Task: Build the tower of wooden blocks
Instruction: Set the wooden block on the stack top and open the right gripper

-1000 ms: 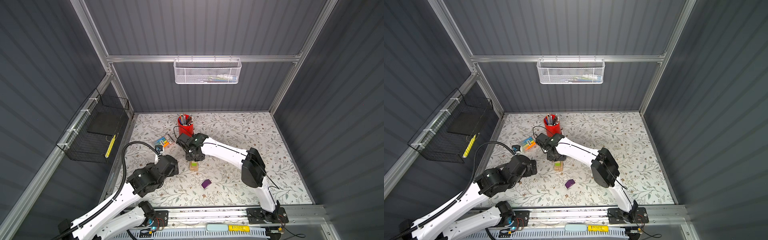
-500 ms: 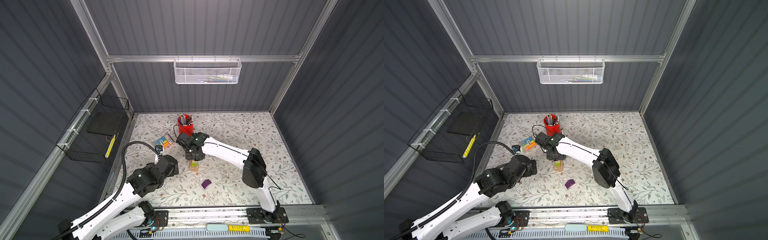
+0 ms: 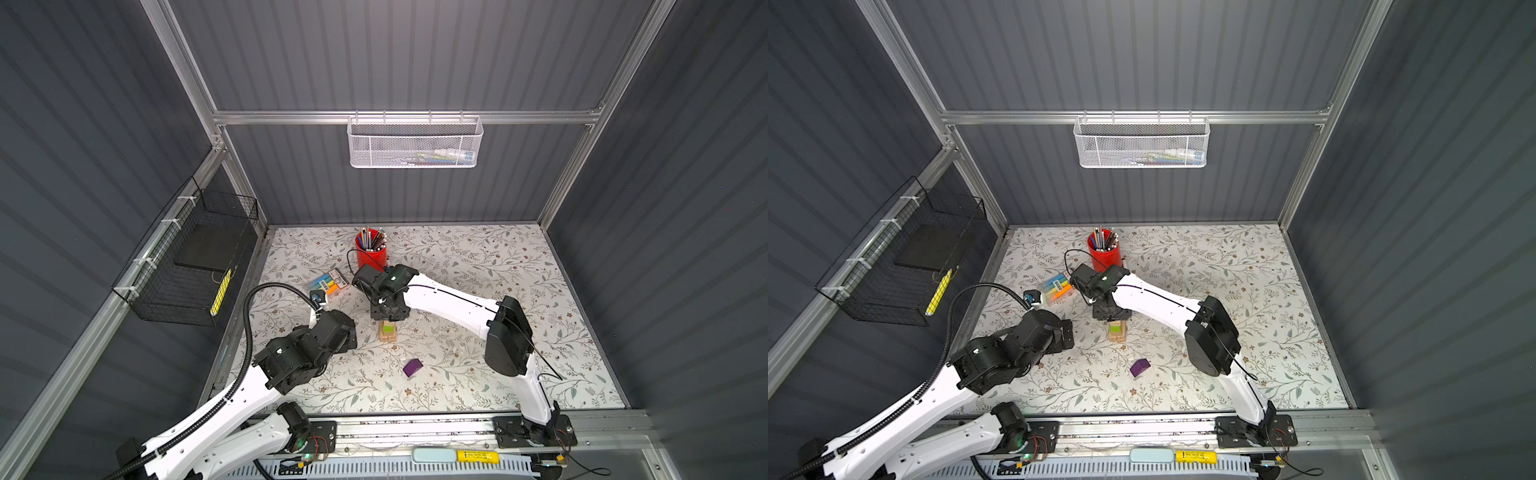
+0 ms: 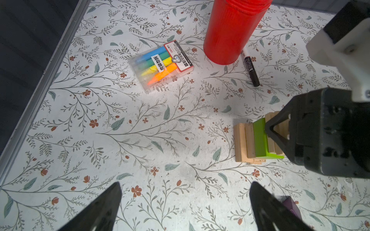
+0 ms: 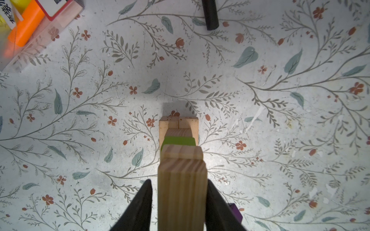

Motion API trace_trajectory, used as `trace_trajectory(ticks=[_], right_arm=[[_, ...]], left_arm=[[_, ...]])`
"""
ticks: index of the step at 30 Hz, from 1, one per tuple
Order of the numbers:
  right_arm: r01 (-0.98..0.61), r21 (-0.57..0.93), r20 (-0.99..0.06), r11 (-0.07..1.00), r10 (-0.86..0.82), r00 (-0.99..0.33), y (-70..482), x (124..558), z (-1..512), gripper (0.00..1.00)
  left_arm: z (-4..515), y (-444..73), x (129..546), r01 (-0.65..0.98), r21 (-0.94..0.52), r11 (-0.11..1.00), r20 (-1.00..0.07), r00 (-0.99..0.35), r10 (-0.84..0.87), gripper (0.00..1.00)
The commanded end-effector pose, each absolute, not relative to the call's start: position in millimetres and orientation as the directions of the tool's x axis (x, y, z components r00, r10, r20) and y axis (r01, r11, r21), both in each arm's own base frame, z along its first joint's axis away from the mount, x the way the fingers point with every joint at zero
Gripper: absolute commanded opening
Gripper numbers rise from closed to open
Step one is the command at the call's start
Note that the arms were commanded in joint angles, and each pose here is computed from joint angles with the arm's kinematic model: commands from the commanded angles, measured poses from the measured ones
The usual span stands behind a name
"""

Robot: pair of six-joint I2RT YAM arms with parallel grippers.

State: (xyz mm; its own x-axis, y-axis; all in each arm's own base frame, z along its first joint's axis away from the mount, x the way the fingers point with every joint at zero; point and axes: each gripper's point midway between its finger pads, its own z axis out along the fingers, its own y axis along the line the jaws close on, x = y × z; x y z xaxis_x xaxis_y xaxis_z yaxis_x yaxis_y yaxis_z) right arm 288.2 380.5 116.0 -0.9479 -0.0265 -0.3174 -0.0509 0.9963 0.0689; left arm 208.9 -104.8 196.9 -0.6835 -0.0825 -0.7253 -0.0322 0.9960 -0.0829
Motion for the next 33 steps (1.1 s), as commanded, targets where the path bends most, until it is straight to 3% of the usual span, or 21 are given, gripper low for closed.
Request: trace_trajectory(ticks=[1, 16, 33], right_arm=[[-0.067, 0.098, -0.336, 0.993, -0.031, -0.941, 386.5, 287.9, 130.2, 0.43], [-0.065, 0.079, -0.357, 0.995, -0.033, -0.933, 380.6, 289.6, 142.6, 0.45], [-0.073, 0.068, -0.353, 0.995, -0.045, -0.935, 382.7, 291.7, 136.1, 0.36]], left_arm=[[193.4, -99.0, 206.2, -0.048, -0.062, 0.997, -0.722, -0.687, -0.078, 1.0], [192.9, -100.9, 207.7, -0.043, -0.058, 0.997, -0.721, -0.689, -0.071, 1.0], [194.9, -98.5, 206.3, -0.046, -0.062, 0.997, -0.725, -0.685, -0.076, 1.0]])
